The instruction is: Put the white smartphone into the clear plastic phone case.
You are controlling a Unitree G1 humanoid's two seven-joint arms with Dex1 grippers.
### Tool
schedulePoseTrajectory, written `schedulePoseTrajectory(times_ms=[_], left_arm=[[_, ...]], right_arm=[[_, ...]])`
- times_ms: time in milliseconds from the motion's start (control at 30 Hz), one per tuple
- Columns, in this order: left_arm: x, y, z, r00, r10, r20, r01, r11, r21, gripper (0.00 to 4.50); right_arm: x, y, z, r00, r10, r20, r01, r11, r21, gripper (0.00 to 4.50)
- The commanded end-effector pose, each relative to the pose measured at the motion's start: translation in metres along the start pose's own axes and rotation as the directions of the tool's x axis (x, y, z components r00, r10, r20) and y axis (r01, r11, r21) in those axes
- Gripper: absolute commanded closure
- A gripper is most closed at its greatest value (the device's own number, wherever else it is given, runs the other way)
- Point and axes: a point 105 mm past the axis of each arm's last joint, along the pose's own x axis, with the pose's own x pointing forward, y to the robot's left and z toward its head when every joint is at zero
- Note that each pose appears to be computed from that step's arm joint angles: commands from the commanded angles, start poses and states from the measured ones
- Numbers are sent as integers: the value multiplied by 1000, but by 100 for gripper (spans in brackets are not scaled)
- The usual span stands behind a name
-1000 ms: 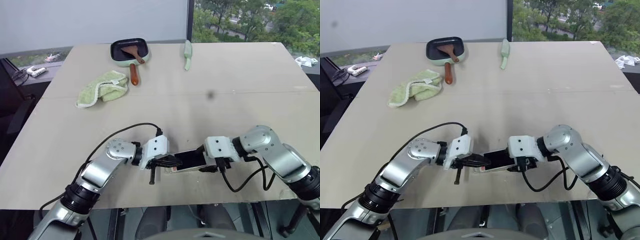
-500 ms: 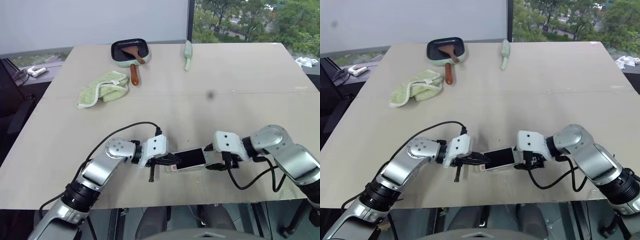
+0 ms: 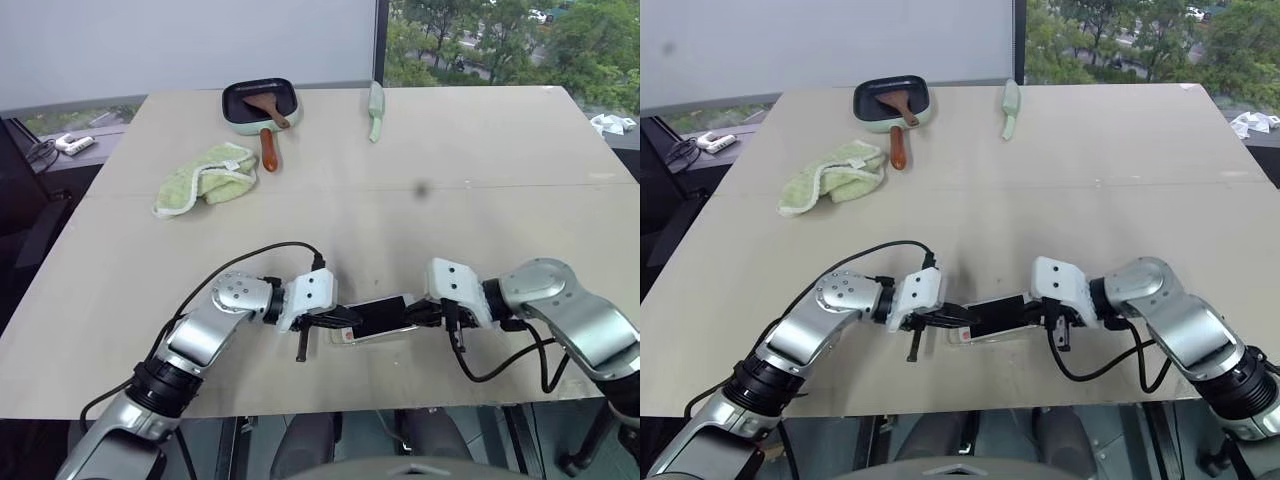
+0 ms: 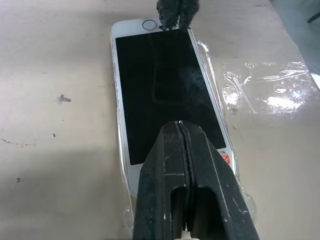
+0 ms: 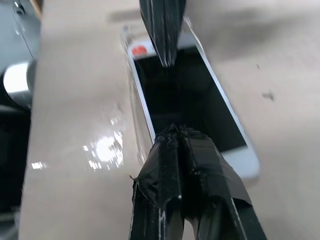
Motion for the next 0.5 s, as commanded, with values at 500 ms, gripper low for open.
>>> schedulePoseTrajectory(times_ms=[500], left_arm=[[12,-14,-43,988,-74,-136,60,993,-102,450]], right_arm=[[-13,-65,0,931,-361,54,364,929,-69,440]])
